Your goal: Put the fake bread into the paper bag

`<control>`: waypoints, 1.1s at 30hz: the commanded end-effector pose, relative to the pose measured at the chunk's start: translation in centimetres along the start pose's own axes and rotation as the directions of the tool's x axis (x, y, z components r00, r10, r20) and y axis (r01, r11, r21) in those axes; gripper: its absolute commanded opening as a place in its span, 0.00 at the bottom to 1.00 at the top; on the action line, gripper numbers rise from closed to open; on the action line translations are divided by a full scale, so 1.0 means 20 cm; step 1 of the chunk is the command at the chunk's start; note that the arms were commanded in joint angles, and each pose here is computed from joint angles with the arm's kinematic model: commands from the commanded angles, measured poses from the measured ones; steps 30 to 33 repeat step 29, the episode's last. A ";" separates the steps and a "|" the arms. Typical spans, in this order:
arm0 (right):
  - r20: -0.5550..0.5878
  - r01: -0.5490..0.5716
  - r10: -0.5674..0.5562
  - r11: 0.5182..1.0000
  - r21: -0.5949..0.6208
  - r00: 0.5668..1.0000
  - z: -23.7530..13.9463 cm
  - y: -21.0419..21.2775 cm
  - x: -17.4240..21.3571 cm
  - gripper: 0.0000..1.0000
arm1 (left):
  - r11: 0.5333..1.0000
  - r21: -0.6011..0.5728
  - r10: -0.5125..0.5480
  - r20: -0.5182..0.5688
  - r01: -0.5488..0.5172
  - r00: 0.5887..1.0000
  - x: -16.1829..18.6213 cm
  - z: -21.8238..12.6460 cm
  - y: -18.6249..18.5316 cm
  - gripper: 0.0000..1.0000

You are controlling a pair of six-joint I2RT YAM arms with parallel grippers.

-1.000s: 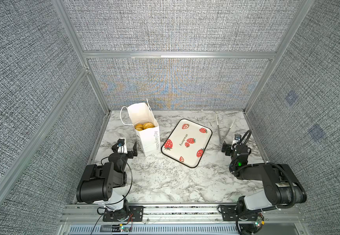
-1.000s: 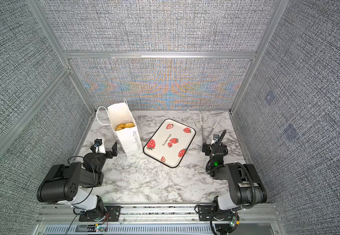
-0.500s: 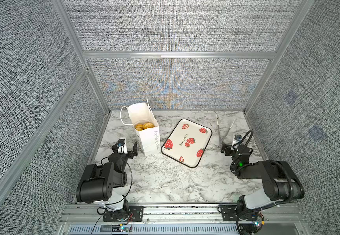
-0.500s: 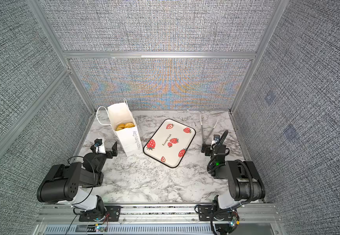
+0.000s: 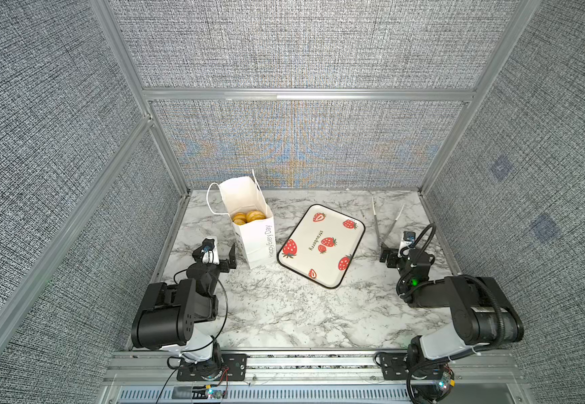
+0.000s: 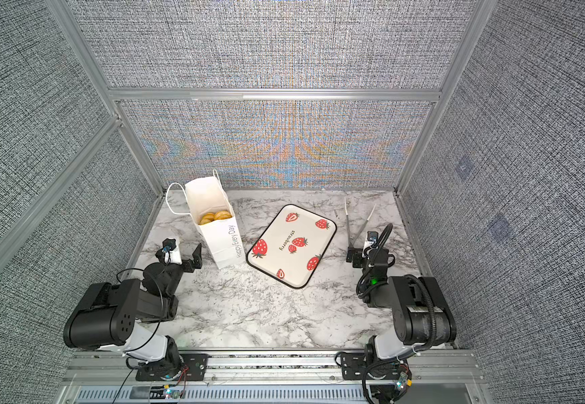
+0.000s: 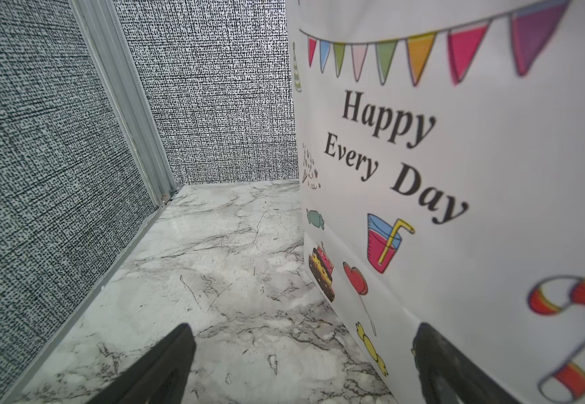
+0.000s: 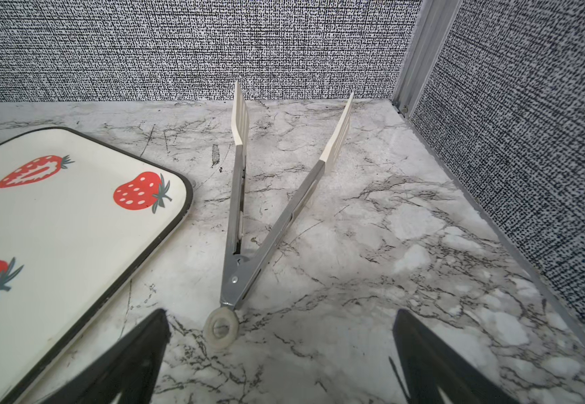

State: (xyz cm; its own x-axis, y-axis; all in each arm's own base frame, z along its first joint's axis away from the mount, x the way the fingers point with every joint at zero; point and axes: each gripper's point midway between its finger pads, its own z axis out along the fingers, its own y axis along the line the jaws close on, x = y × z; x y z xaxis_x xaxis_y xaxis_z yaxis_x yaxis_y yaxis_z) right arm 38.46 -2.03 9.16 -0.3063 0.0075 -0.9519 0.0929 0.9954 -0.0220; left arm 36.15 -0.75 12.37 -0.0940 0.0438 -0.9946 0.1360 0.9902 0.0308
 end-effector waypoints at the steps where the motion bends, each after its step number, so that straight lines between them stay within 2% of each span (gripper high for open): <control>1: 0.033 -0.006 0.006 1.000 -0.001 0.999 0.00 0.00 -0.04 0.99 | 1.000 0.003 0.007 0.021 -0.007 1.000 -0.03 0.00 0.00 0.99; 33: 0.030 -0.007 0.007 1.000 -0.002 1.000 0.00 0.00 -0.04 0.99 | 1.000 0.005 0.019 0.016 -0.019 1.000 -0.03 0.01 -0.01 0.99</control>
